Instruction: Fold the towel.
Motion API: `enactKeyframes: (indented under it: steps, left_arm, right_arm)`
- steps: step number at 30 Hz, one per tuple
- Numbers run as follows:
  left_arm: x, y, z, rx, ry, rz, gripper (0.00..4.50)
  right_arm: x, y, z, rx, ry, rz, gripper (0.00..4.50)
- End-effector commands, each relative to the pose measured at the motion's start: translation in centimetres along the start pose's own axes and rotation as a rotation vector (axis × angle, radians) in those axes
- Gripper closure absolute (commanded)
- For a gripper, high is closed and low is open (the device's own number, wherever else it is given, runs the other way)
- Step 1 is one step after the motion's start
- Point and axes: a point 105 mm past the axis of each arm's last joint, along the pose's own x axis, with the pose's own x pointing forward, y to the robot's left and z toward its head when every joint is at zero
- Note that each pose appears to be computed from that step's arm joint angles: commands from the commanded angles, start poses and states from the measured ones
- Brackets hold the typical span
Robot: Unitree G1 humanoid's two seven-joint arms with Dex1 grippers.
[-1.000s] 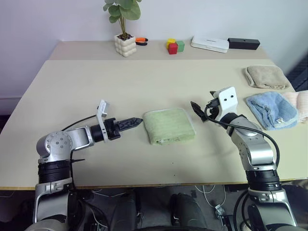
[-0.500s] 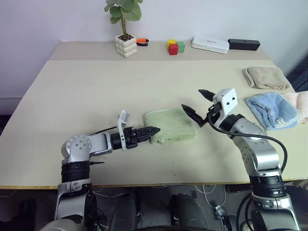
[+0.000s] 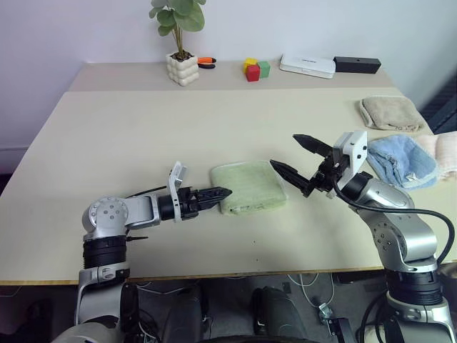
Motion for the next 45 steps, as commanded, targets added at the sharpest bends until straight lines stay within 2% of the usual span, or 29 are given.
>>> enactKeyframes:
  steps: [1,6,15,18,22,24,26,29,32,37,43,45]
  left_arm:
    - [-0.8,2.2,-0.7,-0.043,0.012,0.105,0.00]
    - [0.8,2.6,-1.0,-0.074,0.030,0.095,0.00]
    - [4.8,1.9,-1.7,-0.089,0.082,0.045,0.00]
    - [6.2,1.3,-1.9,-0.094,0.106,0.019,0.00]
    - [6.6,1.3,-1.5,-0.103,0.103,0.011,0.00]
    - [6.7,1.4,-1.4,-0.121,0.098,0.005,0.54]
    - [6.8,1.6,-1.4,-0.121,0.101,0.017,1.34]
    - [7.2,1.7,-1.7,-0.118,0.116,0.019,2.99]
    - [7.5,1.6,-1.6,-0.119,0.117,0.014,4.41]
    - [7.7,1.3,-1.3,-0.107,0.102,0.005,4.47]
    - [7.7,1.3,-0.8,-0.066,0.060,0.010,4.47]
    - [6.9,1.3,0.5,-0.026,-0.005,0.013,4.47]
  right_arm:
    - [0.3,0.5,1.1,-0.017,-0.041,0.016,0.01]
    - [-1.2,2.2,1.9,-0.008,-0.042,0.152,0.01]
    - [-1.8,1.7,2.3,-0.036,-0.015,0.167,0.01]
    - [-2.7,2.4,2.8,-0.042,-0.016,0.208,0.01]
    - [-4.3,2.0,2.5,-0.055,0.032,0.222,0.01]
    - [-4.8,1.8,2.2,-0.059,0.059,0.221,0.00]
    - [-4.9,1.7,2.1,-0.059,0.063,0.216,0.00]
    - [-5.0,2.1,2.0,-0.063,0.080,0.229,0.00]
    - [-5.6,2.2,1.2,-0.066,0.132,0.249,0.00]
    - [-6.8,0.8,0.5,-0.077,0.212,0.216,0.00]
    - [-6.4,0.5,0.6,-0.070,0.194,0.201,0.00]
    - [-6.4,0.2,0.6,-0.060,0.199,0.189,0.00]
